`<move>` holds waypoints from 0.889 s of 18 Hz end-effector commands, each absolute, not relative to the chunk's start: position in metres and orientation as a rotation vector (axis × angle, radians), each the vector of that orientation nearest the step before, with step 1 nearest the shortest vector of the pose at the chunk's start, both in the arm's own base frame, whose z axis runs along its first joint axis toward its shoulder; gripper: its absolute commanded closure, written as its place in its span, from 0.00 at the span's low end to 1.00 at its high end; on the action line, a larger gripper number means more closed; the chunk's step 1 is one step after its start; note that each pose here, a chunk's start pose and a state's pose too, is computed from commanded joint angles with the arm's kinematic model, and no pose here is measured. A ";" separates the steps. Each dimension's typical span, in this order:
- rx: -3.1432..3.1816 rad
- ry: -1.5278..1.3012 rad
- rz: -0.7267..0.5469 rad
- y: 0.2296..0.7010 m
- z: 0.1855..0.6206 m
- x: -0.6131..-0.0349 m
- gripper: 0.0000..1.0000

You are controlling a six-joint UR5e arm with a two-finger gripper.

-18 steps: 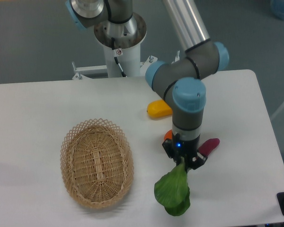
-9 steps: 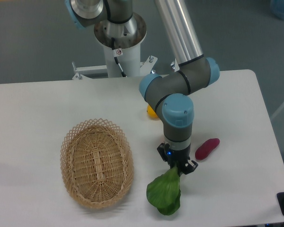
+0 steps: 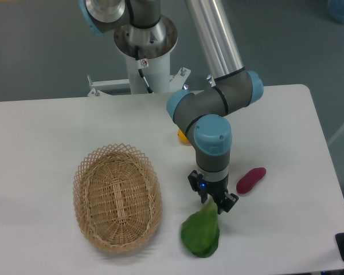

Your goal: Place the green vegetable on the table

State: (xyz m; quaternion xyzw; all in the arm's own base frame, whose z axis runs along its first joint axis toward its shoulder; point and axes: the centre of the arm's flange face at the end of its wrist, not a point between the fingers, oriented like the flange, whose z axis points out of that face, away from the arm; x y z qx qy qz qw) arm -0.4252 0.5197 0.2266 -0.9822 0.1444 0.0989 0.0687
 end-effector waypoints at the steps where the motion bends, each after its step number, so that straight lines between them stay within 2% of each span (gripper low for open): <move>1: -2.952 0.432 0.309 0.520 0.231 -0.427 0.00; 4: -2.931 0.425 0.350 0.525 0.249 -0.434 0.00; 12: -2.828 0.403 0.559 0.534 0.347 -0.452 0.00; 16: -2.835 0.362 0.567 0.511 0.383 -0.464 0.00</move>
